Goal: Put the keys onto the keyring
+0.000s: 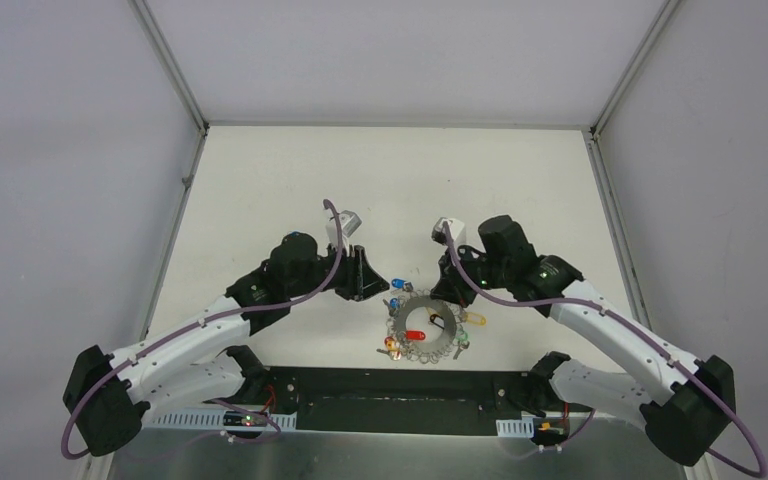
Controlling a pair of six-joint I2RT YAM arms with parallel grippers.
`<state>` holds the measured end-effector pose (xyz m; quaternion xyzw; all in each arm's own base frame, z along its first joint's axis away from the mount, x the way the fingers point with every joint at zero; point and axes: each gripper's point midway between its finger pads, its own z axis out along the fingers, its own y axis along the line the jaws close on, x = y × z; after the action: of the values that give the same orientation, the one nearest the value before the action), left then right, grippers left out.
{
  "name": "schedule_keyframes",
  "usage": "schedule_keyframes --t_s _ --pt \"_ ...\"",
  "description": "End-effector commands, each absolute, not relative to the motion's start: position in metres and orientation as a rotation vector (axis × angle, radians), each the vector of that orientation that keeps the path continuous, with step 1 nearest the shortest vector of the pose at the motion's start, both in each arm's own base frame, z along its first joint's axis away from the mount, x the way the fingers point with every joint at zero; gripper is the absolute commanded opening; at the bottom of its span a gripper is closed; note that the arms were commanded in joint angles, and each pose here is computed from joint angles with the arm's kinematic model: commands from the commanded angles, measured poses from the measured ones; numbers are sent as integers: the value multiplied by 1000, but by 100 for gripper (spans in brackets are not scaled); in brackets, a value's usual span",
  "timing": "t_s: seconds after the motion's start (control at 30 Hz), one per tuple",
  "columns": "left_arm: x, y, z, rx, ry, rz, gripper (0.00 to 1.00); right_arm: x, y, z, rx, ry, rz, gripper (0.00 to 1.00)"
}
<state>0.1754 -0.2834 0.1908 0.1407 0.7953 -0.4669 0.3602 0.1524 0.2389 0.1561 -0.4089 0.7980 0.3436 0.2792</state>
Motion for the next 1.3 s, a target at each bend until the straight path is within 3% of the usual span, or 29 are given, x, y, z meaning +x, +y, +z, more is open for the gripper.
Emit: schedule_keyframes --t_s 0.0,0.07,0.17,0.5,0.87,1.27 --pt "178 -283 232 545 1845 -1147 37 163 245 173 -1113 1969 898 0" --pt "180 -281 234 525 1842 -1134 38 167 242 165 -1095 2020 864 4" --pt "184 -278 229 448 1880 -1131 40 176 240 148 -1036 2143 812 28" --pt "182 -275 182 93 2125 -1202 43 203 254 103 -733 2551 752 45" --pt "173 -264 128 -259 2308 -1218 43 219 251 79 -478 2702 739 45" --pt "169 -262 106 -396 2386 -1211 43 227 226 69 -364 2780 527 29"
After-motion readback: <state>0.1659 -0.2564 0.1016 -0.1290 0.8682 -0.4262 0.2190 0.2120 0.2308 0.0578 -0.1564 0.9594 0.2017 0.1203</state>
